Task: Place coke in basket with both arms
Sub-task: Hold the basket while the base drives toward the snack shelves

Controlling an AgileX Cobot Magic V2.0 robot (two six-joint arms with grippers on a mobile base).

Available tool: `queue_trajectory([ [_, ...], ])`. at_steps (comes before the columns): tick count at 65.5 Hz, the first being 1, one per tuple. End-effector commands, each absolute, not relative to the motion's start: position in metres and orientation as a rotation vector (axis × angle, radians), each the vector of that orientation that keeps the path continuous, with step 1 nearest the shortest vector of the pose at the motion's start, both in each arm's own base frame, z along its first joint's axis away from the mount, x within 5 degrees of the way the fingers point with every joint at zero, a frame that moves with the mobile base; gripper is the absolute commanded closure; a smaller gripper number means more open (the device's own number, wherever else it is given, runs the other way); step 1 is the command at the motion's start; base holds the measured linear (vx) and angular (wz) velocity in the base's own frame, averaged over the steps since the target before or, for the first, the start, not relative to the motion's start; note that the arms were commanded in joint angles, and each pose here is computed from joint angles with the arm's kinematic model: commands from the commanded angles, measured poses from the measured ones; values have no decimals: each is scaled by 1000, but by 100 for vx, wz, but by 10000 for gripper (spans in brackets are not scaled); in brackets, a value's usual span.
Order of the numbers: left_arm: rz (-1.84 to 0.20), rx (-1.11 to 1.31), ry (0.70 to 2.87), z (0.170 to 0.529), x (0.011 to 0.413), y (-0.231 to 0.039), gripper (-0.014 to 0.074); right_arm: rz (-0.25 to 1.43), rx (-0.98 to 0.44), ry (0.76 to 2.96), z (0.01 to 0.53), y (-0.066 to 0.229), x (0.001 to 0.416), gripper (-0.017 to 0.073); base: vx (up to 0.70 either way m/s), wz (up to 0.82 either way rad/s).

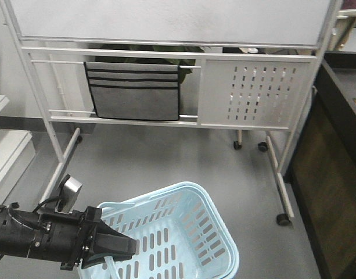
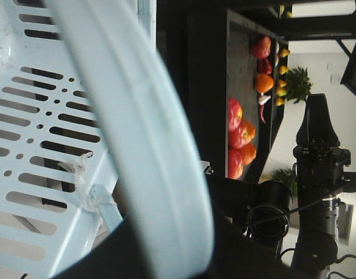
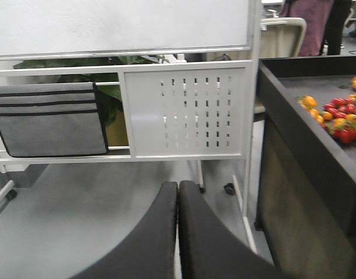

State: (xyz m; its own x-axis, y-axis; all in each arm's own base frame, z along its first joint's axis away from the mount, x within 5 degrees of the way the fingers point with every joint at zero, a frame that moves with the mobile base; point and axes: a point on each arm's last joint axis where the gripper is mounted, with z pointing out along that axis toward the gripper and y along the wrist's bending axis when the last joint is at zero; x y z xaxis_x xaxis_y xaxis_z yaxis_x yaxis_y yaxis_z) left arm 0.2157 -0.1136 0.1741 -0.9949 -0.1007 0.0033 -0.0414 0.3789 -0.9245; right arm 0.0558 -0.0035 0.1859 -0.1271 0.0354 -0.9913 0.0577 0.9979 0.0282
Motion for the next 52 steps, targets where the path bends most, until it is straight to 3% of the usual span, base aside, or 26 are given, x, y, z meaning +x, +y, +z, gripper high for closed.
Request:
queue_trajectory([
  [1, -1846, -98, 2442, 194, 216, -118, 600, -32, 55, 1646, 190, -3, 57, 569, 23, 25],
  [52, -1846, -98, 2442, 194, 216, -118, 600, -32, 55, 1646, 190, -3, 57, 569, 22, 33],
])
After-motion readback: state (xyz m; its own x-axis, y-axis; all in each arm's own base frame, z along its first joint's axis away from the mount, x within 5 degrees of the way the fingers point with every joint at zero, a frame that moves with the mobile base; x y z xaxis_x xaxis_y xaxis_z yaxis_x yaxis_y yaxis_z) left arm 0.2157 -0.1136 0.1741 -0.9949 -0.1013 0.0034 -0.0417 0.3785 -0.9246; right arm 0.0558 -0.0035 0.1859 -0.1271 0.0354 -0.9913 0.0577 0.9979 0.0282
